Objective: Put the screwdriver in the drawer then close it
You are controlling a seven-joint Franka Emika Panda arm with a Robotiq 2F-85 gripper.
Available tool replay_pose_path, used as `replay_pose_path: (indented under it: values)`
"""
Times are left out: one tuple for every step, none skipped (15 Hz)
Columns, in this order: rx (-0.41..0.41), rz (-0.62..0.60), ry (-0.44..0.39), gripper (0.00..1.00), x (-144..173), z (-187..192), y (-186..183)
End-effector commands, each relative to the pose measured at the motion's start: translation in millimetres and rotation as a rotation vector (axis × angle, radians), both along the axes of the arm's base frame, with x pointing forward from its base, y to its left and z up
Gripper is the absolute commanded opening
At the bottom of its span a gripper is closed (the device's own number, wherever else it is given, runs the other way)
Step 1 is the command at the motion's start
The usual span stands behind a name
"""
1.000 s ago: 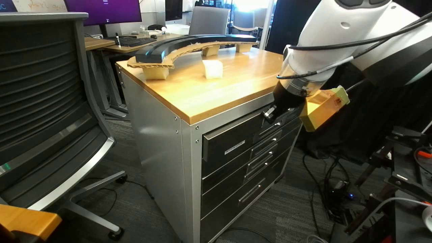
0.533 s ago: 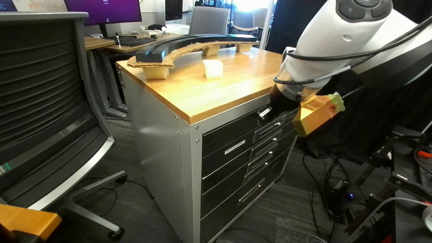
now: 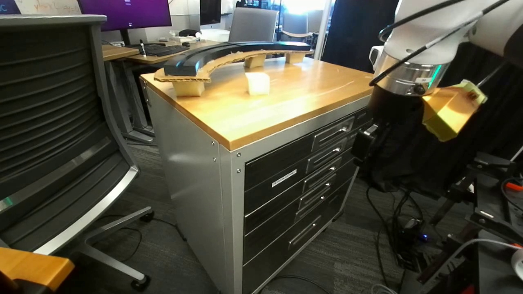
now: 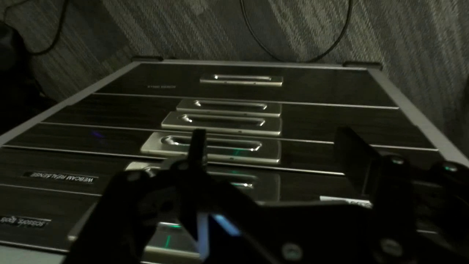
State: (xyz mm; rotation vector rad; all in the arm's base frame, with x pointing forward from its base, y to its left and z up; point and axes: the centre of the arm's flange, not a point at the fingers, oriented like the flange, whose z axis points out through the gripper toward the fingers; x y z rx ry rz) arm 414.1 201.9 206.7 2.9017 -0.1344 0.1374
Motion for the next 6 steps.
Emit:
replay_pose_path:
  values:
    - [0.034,0.030,0.103,1.00,12.4,83.6,9.8]
    - [0.053,0.027,0.121,1.00,14.3,96.4,14.8]
    - [0.092,0.008,0.138,1.00,17.7,111.7,18.4]
    - [0.137,-0.037,0.135,1.00,22.3,129.6,21.2]
    - [0.107,-0.009,0.133,1.00,14.0,75.9,22.8]
    - [0.132,-0.019,0.134,1.00,18.2,95.3,25.7]
